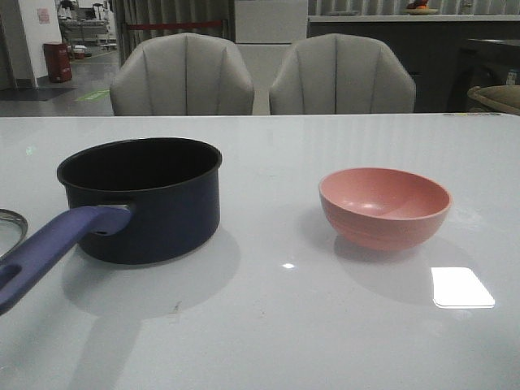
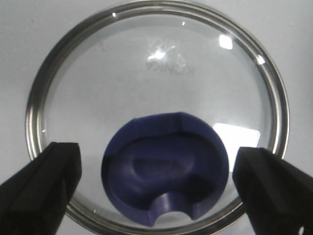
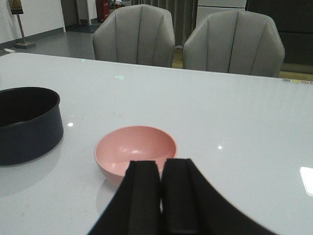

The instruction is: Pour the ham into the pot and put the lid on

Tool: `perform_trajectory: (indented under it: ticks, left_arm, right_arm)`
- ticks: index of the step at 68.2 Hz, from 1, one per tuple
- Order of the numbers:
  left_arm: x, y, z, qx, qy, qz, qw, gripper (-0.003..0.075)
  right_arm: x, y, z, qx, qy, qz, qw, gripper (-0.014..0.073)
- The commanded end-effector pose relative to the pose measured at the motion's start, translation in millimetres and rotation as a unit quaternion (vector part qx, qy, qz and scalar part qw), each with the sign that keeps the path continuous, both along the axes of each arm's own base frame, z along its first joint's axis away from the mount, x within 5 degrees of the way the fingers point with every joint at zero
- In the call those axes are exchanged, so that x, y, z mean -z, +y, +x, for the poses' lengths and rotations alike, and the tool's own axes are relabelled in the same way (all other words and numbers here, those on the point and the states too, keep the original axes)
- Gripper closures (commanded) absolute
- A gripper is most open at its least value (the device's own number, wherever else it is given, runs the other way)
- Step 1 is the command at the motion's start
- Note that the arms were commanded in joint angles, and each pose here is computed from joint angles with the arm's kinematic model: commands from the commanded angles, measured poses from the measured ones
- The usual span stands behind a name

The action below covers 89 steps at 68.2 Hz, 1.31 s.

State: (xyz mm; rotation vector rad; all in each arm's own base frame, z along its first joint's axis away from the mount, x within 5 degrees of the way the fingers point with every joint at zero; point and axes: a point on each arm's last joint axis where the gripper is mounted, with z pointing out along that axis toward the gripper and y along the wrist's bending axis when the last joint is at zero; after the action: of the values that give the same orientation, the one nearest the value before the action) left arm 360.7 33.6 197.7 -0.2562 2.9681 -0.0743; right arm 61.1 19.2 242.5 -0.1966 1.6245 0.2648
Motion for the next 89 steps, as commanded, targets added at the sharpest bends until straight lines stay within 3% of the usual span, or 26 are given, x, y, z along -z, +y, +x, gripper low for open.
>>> perform_trajectory:
  ticks: [1, 22, 42, 52, 89]
  left_arm:
    - [-17.8, -0.7, 4.1, 0.005, -0.035, 0.000, 0.999, 0.0062]
    - [-16.0, 0.3, 13.5, 0.006, -0.034, 0.000, 0.999, 0.0078]
    - [-13.4, 0.0, 14.2, 0.005, -0.028, -0.003, 1.000, 0.0374]
    - [-11.5, -0.2, 13.7, 0.005, -0.021, -0.004, 1.000, 0.0442]
    - [-38.3, 0.4, 23.0, 0.009, -0.030, -0.005, 0.999, 0.0461]
  right_arm:
    - [-16.0, -1.1, 0.1, 0.006, -0.050, 0.008, 0.999, 0.0434]
    - [-15.9, -1.1, 0.1, 0.006, -0.050, 0.008, 0.999, 0.0434]
    - [-15.9, -1.1, 0.1, 0.006, -0.050, 0.008, 0.999, 0.0434]
    - [-15.9, -1.1, 0.1, 0.006, -0.050, 0.008, 0.999, 0.0434]
    - [-15.9, -1.1, 0.1, 0.006, -0.050, 0.008, 0.999, 0.0434]
